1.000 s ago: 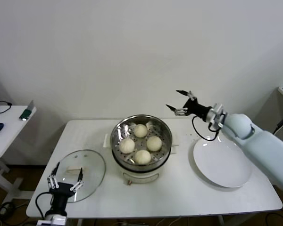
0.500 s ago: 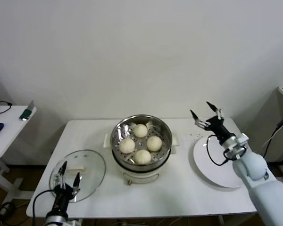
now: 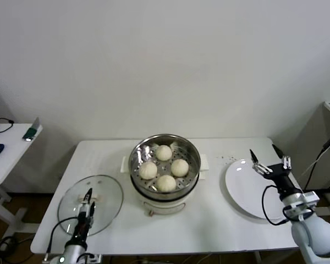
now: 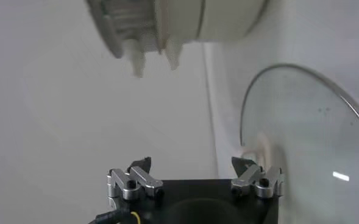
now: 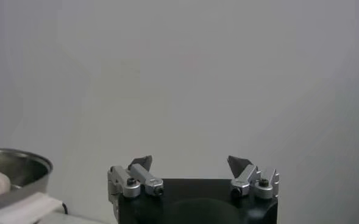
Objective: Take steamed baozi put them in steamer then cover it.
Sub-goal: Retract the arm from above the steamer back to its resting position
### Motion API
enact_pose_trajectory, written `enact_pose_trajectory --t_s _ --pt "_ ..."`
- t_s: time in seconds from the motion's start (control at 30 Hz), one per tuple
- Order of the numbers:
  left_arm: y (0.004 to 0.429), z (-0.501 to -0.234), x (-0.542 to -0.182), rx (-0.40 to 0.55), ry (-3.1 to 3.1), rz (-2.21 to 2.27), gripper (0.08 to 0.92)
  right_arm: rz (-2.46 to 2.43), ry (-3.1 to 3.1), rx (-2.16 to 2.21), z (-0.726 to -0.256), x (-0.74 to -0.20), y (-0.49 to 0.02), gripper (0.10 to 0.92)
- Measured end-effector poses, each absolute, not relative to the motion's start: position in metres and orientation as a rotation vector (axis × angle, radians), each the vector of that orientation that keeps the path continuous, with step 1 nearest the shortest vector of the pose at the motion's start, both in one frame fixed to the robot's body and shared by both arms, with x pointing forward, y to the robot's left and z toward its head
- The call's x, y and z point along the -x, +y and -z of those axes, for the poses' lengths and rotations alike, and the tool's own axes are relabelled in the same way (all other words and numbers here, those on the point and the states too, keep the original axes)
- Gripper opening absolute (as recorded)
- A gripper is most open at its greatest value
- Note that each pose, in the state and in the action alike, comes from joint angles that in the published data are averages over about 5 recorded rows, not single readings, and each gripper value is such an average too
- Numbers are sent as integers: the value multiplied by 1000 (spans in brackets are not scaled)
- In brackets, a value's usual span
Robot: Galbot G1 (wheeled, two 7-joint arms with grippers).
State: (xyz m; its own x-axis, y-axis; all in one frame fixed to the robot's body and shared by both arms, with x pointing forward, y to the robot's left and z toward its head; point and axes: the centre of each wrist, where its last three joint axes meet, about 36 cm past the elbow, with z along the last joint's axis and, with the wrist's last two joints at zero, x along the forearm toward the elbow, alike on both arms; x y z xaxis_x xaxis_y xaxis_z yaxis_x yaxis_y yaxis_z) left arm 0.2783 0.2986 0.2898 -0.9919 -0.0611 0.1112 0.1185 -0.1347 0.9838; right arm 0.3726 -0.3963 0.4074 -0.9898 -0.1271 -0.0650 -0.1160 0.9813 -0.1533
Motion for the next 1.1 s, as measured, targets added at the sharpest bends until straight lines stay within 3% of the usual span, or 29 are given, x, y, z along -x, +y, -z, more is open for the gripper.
enact_pose_trajectory --t_s 0.47,0.83,1.1 --pt "327 -257 -318 40 -1813 2372 823 265 3097 76 -401 -336 -417 823" --pt "335 -248 -347 -6 -1830 2372 814 309 3110 50 -396 -327 -427 823" --pt "333 -246 -354 -2 -1878 2342 611 332 3122 49 -391 -326 -431 823"
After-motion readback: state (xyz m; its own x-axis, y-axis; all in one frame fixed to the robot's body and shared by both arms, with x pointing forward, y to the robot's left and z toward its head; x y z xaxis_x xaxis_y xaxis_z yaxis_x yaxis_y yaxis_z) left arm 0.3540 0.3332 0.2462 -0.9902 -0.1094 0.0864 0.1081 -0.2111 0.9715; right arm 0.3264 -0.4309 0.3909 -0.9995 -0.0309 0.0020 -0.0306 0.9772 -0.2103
